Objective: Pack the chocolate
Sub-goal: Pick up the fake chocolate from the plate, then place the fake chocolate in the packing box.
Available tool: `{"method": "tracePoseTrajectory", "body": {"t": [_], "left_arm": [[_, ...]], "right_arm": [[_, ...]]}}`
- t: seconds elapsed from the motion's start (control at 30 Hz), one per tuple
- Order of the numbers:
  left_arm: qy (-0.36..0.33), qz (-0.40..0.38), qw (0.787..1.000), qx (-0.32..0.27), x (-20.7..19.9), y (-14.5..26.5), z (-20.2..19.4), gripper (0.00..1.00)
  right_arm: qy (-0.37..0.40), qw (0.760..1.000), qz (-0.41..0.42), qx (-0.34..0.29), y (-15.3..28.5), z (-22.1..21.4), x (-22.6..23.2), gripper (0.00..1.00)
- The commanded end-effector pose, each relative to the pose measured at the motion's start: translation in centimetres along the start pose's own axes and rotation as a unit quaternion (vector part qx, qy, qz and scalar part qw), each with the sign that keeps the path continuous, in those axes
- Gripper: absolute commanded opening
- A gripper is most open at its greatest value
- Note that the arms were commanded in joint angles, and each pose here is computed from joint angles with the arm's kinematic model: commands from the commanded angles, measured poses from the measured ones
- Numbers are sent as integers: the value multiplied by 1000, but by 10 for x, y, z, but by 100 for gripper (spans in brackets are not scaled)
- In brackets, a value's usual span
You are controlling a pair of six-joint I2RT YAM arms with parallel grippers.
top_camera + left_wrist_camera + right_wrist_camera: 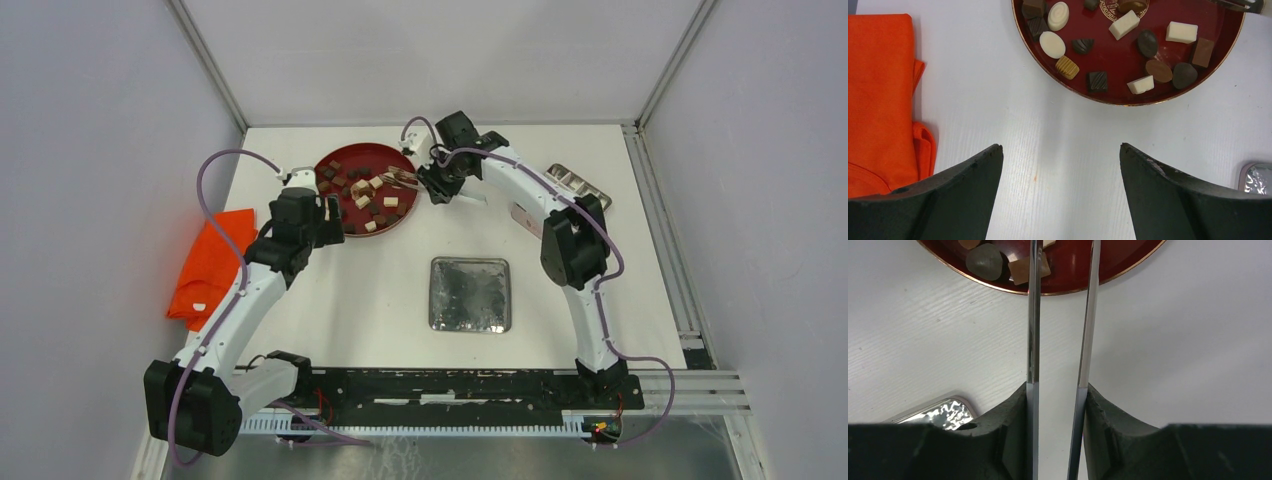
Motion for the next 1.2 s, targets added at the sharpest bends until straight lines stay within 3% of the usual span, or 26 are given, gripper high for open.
{"method": "tracePoseTrajectory", "body": {"t": [0.0, 0.33, 0.87, 1.17], "left_arm": [[-18, -13, 1000, -20, 0, 2, 7, 91], [-15, -22, 999, -27, 0, 6, 10, 91], [-12, -51, 998, -31, -4, 12, 11, 90], [-12, -58, 998, -28, -5, 12, 10, 90]], "right_arm": [[22, 997, -19, -73, 45, 29, 1, 0], [19, 993, -34, -108, 117, -3, 14, 0], [-123, 981, -136, -55, 197, -178, -3, 0], [-171, 974, -143, -26, 207, -232, -15, 3]]}}
Point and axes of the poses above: each gripper's point midway between its finger pads, its own y axis back along the fingers, its own x axis along the line the jaws close on, z = x × y, the point moved 9 cm from there along y, back along the fingers, and after that the axes turned 7 degrees about y, right-handed, at the moved point
